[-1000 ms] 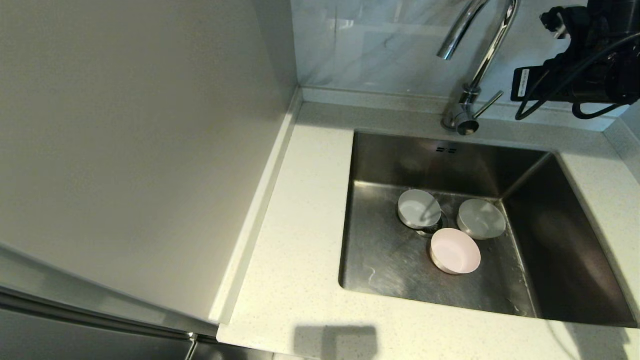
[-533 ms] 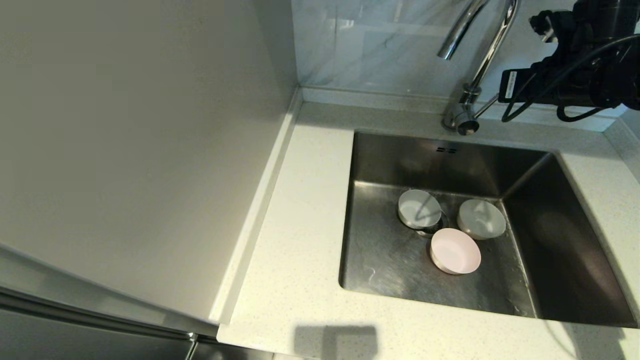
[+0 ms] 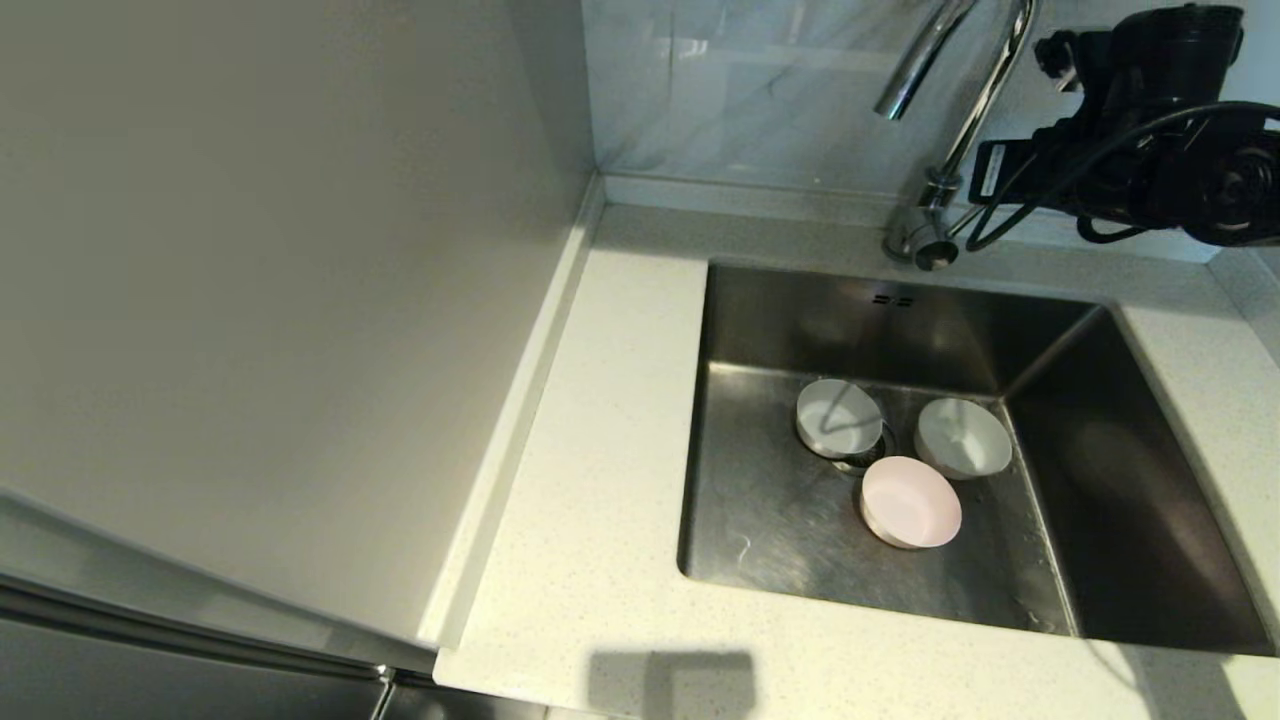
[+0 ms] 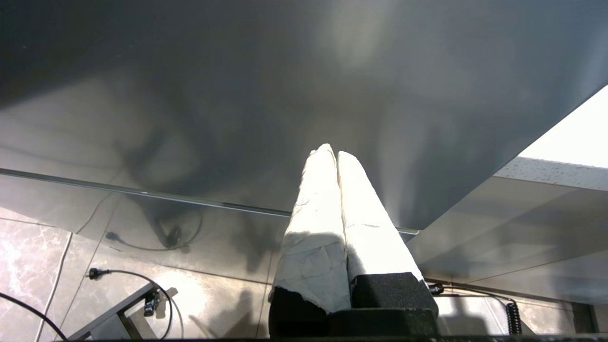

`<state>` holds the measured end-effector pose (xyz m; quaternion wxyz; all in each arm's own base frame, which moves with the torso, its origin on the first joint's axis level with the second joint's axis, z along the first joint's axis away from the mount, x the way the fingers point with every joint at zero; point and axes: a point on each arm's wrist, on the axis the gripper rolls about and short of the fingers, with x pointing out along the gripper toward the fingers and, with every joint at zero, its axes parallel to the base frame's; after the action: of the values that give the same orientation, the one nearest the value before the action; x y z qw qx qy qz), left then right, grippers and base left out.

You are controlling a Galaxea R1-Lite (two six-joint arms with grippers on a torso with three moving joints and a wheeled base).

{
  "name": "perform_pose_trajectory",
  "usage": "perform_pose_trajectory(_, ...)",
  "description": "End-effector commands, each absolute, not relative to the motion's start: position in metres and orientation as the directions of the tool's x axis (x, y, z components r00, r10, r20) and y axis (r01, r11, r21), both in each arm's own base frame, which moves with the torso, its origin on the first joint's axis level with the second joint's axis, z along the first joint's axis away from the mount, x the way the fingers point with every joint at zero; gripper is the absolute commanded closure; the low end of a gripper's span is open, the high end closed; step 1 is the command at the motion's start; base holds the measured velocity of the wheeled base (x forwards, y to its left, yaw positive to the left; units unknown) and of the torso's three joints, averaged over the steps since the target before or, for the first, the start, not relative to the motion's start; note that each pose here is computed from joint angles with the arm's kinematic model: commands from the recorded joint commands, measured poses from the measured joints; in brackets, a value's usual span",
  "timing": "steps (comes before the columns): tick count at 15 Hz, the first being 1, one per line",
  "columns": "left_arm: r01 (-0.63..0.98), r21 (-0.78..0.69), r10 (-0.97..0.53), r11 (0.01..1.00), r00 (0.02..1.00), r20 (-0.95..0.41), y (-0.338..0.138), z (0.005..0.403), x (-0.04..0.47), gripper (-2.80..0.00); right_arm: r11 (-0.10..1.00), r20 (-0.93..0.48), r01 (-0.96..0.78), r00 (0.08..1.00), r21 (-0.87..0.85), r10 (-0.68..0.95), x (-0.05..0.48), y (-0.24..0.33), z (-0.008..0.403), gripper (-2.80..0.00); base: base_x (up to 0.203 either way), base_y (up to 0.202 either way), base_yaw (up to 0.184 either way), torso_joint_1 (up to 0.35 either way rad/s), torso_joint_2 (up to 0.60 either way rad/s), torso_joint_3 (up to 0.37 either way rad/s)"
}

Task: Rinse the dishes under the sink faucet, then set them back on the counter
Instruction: Turn on the faucet

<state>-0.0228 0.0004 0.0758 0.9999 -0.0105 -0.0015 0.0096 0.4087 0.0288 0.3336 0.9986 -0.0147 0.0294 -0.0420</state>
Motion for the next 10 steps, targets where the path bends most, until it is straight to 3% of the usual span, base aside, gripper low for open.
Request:
perform_pose_trajectory(1, -0.02, -0.022, 0.02, 1.0, 1.0, 0.006, 0.0, 0.076, -0.023, 0.0, 0.995, -0.102, 0.084, 0.991, -0.051, -0.089, 0.422, 0.029, 0.316, 0.0, 0.0, 0.0, 0.0, 0.0, 0.0, 0.0)
perform_pose_trajectory(10, -0.02, -0.022, 0.02, 1.0, 1.0, 0.006, 0.0, 0.076, -0.023, 0.0, 0.958, -0.21, 0.144, 0.958, -0.247, -0.198, 0.413, -0.016, 0.305, 0.0, 0.0, 0.0, 0.0, 0.0, 0.0, 0.0)
